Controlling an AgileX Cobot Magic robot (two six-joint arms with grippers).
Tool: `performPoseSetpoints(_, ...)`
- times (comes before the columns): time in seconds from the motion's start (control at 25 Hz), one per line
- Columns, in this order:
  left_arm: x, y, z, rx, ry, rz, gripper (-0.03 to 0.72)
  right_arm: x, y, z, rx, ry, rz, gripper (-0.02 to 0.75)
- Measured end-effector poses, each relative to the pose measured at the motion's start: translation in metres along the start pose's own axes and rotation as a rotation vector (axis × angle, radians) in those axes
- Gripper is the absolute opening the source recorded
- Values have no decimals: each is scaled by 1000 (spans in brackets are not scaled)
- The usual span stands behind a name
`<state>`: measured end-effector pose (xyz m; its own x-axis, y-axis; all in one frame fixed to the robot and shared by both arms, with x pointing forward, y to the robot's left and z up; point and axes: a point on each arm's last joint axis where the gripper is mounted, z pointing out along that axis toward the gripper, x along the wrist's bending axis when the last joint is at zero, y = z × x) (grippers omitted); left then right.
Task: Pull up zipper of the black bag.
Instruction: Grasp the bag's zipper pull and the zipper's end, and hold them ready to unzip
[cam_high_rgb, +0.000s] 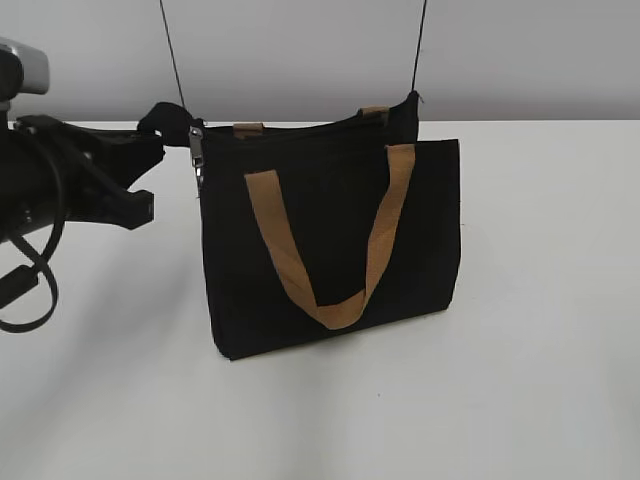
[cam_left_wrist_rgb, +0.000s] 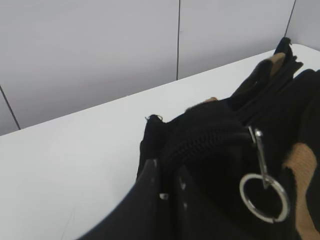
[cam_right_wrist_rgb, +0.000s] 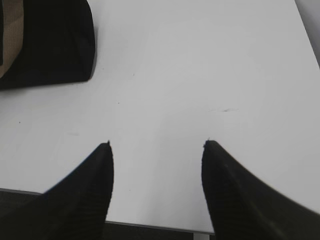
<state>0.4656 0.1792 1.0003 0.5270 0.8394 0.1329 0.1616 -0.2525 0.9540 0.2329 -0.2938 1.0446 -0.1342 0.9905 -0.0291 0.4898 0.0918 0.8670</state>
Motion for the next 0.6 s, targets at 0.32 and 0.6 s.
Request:
performPoseSetpoints(0.32, 1, 13, -9, -71, 8, 5, 12, 4, 1, 1, 2, 46, 20, 442)
performPoseSetpoints(0.6, 2, 22, -17, -114, 12, 13, 12, 15, 25, 40, 243, 237, -33, 442)
